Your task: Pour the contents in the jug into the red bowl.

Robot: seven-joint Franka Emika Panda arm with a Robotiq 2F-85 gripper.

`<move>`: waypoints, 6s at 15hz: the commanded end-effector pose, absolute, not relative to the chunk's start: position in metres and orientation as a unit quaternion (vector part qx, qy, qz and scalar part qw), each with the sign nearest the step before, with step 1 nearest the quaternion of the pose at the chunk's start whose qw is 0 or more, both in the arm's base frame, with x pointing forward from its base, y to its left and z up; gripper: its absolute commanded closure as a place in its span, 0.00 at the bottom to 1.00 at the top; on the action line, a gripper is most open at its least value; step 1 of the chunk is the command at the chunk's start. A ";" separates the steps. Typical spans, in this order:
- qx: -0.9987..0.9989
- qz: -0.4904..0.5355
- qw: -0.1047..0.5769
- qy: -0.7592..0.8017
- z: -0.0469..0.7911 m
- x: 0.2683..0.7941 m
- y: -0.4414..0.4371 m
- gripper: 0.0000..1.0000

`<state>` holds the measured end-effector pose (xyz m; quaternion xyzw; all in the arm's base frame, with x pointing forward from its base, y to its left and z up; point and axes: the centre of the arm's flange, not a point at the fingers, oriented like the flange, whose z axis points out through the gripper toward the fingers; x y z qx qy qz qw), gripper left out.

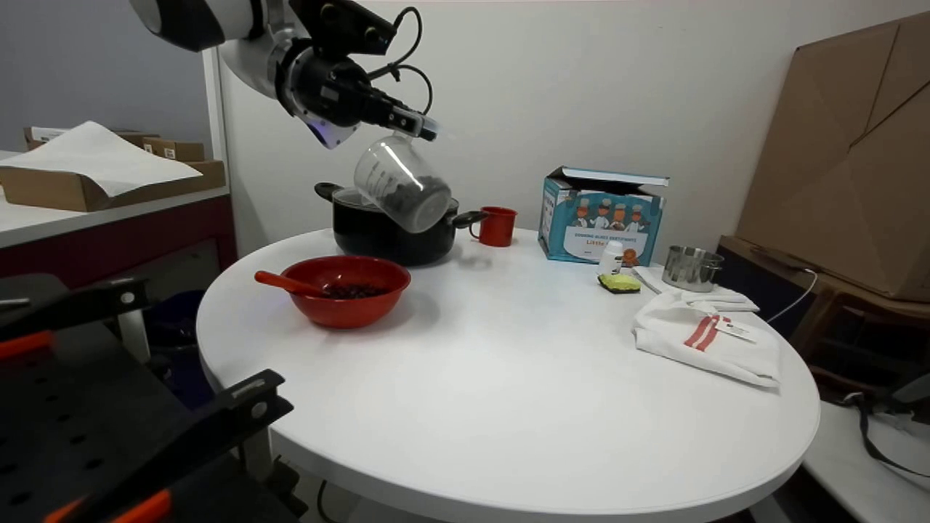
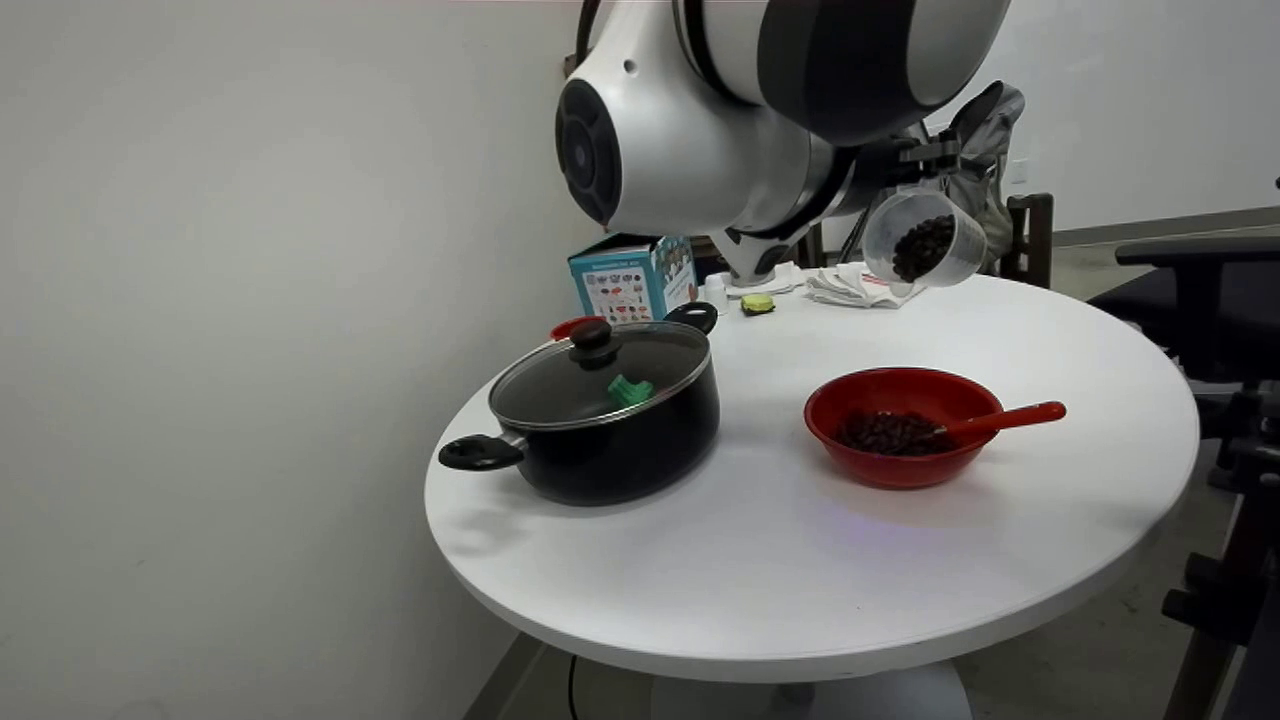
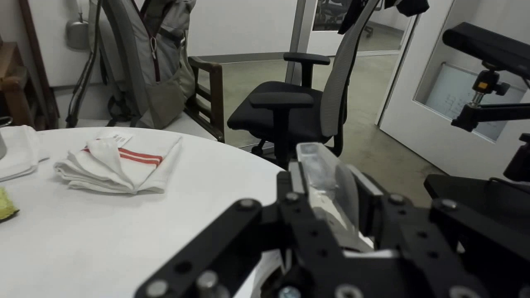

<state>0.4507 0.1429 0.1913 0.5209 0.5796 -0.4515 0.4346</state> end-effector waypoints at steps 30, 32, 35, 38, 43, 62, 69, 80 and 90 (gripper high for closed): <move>0.410 -0.511 0.555 0.513 0.185 0.432 0.172 0.86; 0.406 -0.515 0.558 0.508 0.186 0.428 0.174 0.86; 0.400 -0.519 0.563 0.504 0.184 0.429 0.174 0.86; 0.397 -0.523 0.563 0.502 0.183 0.430 0.174 0.86; 0.386 -0.531 0.569 0.496 0.180 0.432 0.173 0.86; 0.355 -0.540 0.602 0.468 0.175 0.443 0.175 0.86; 0.364 -0.553 0.577 0.479 0.177 0.443 0.174 0.86; 0.403 -0.591 0.487 0.501 0.182 0.470 0.147 0.86; 0.510 -0.566 0.327 0.559 0.191 0.512 0.122 0.86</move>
